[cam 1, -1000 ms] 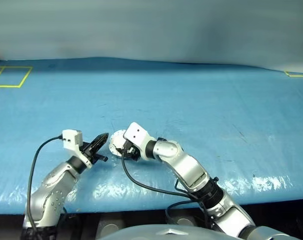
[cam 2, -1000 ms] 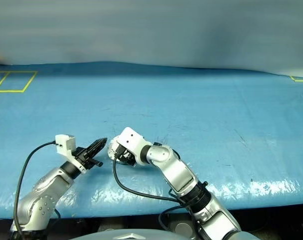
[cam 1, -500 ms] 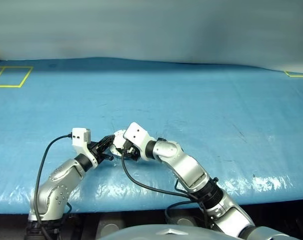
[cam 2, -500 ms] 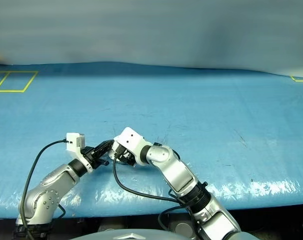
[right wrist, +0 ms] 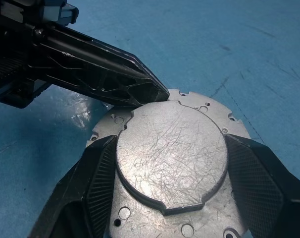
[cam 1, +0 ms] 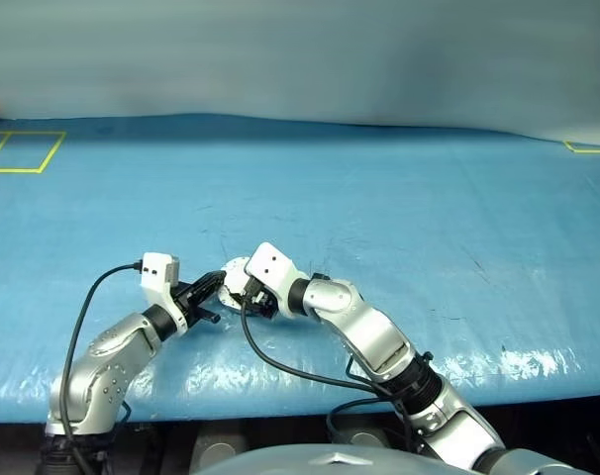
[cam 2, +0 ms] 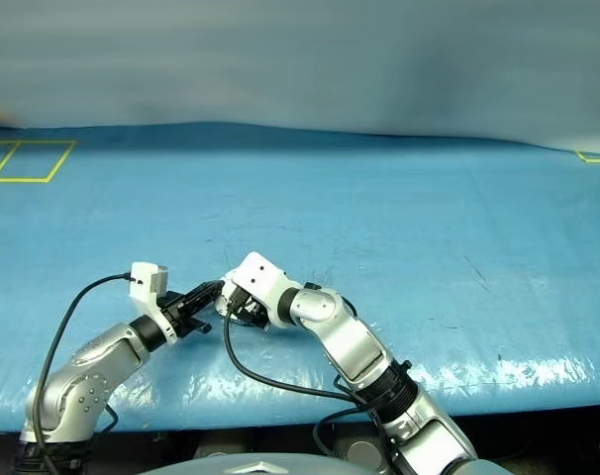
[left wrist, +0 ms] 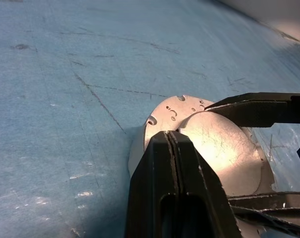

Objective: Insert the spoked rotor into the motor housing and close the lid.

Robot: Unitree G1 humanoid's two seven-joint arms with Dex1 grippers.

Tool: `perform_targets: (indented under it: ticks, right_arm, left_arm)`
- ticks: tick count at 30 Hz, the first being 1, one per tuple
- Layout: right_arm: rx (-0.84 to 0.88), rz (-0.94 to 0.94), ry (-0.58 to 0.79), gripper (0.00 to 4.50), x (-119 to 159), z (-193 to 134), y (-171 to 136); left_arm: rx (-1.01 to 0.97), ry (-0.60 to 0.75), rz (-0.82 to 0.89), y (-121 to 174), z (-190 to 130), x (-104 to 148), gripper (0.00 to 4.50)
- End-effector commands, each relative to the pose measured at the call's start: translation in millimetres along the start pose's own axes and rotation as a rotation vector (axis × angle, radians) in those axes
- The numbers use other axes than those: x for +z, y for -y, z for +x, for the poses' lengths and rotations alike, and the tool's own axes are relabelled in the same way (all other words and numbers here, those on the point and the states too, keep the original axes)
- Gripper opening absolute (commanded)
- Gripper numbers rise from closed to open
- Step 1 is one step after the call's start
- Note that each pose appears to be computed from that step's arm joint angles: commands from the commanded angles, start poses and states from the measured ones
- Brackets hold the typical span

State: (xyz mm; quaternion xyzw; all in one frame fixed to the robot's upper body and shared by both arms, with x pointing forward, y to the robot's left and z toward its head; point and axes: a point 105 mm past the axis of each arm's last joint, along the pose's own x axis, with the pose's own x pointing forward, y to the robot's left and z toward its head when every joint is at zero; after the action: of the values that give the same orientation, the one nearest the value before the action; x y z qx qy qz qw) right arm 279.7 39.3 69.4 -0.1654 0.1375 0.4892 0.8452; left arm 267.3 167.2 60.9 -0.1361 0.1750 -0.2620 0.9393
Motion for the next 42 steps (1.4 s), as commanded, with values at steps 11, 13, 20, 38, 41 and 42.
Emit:
perform_targets:
  ticks: [11, 13, 20, 38, 41, 42]
  right_arm:
    - [-0.018, 0.098, -0.086, 4.05, -28, -4, -1]
    - [-0.042, 0.114, -0.067, 4.48, -26, -8, 2]
    - [-0.084, 0.266, 0.101, 4.48, -3, -44, 10]
    - [0.027, 1.081, 0.161, 4.48, -13, -40, -1]
    - [0.058, 1.142, 0.173, 4.48, -12, -36, -4]
    - [0.081, 1.175, 0.188, 4.48, -9, -34, -6]
  left_arm:
    - [-0.118, -0.136, 0.102, 5, 8, -13, 0.0]
    - [-0.119, -0.134, 0.111, 4, 9, -11, 0.0]
    - [-0.115, -0.126, 0.131, 2, 7, -9, 0.0]
    - [-0.116, -0.111, 0.152, -1, 7, -8, 0.0]
    - [-0.115, -0.113, 0.151, -1, 6, -8, 0.0]
    - [-0.115, -0.114, 0.151, -1, 6, -8, 0.0]
